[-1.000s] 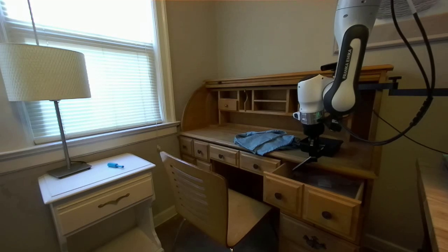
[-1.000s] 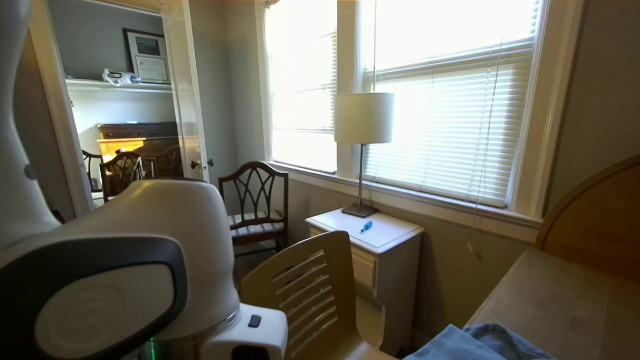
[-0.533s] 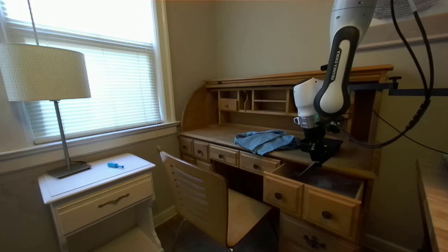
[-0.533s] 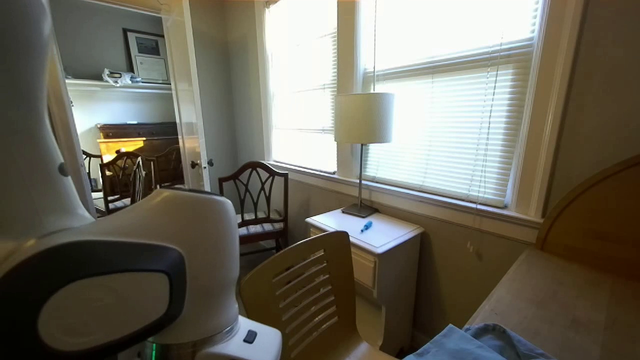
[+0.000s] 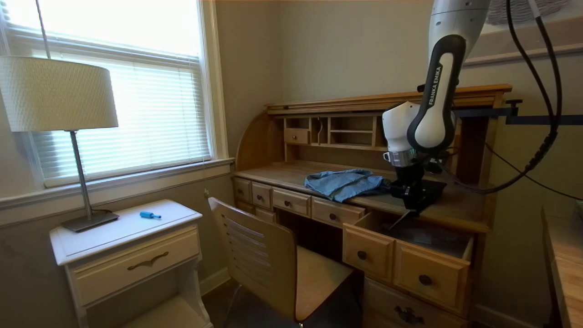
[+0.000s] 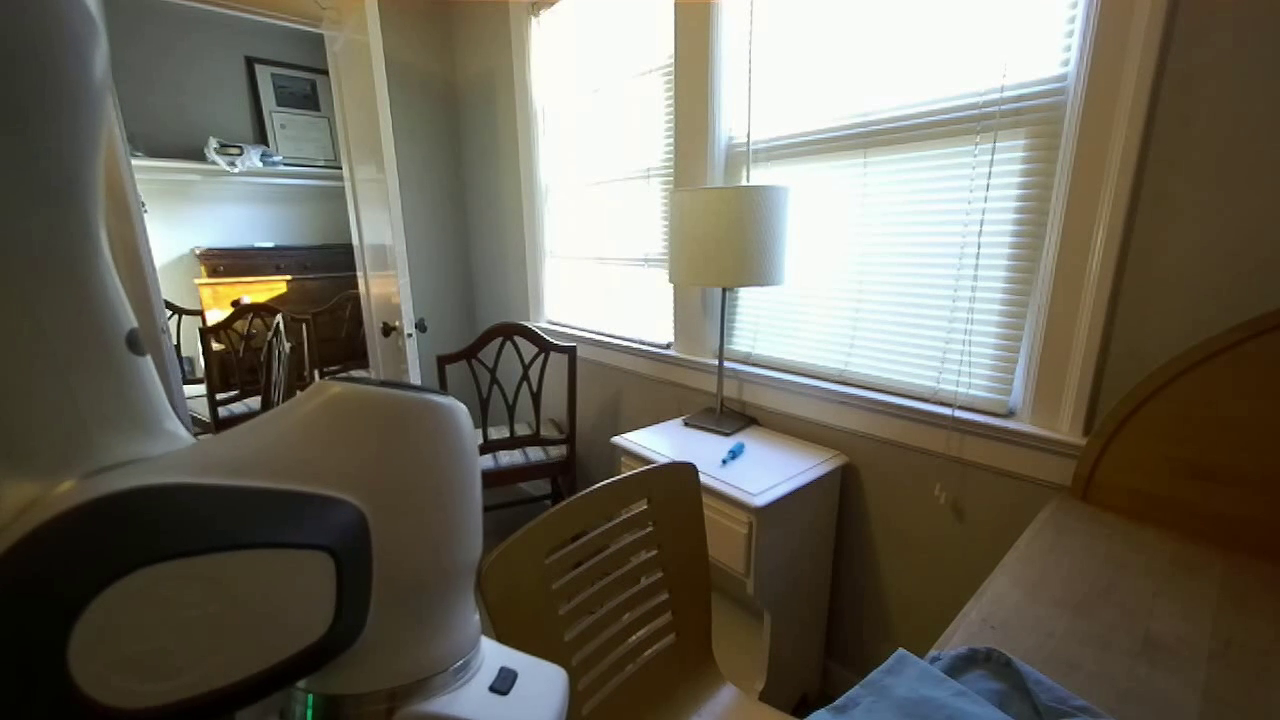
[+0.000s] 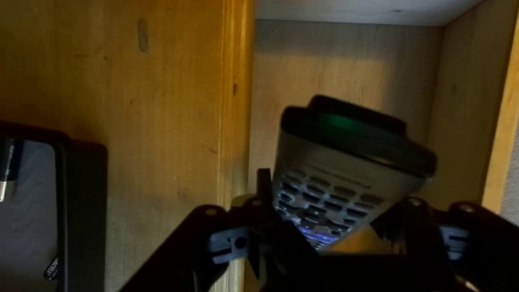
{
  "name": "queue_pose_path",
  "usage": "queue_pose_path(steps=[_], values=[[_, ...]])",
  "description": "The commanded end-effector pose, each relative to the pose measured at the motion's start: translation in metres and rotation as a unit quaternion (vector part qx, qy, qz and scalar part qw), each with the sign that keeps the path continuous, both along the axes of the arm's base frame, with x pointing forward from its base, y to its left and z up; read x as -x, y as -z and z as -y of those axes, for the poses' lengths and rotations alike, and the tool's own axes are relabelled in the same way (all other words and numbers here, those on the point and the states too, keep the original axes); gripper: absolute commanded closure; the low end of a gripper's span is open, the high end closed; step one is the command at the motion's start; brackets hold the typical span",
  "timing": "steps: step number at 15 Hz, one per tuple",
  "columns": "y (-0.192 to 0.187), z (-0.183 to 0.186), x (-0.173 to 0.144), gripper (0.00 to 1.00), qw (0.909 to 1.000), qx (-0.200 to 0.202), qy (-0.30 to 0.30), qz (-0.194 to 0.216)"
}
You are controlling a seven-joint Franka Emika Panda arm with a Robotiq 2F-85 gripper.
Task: Pick up the remote and put it in the open drawer
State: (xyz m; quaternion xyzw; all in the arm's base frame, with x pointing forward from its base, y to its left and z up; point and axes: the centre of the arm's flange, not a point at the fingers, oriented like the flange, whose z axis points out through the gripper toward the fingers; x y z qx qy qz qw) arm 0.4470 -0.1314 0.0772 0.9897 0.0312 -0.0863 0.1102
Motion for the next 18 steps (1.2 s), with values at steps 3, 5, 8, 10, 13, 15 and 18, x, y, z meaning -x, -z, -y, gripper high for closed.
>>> queue_pose_path(steps=[3, 5, 8, 10, 13, 15, 18], values=[[0.034, -0.018, 0.000, 0.71, 0.9993, -0.001, 0.005, 0.038], [0.048, -0.025, 0.003, 0.71, 0.9991, -0.006, 0.000, 0.043], [0.065, -0.026, 0.012, 0.71, 0.9990, -0.003, -0.027, 0.036], [0.075, -0.022, 0.020, 0.71, 0.9965, 0.012, -0.079, 0.027], [0.083, -0.015, 0.026, 0.71, 0.9900, 0.037, -0.134, 0.024], [0.090, -0.014, 0.027, 0.71, 0.9862, 0.050, -0.155, 0.027], [0.099, -0.020, 0.028, 0.71, 0.9849, 0.060, -0.157, 0.043]])
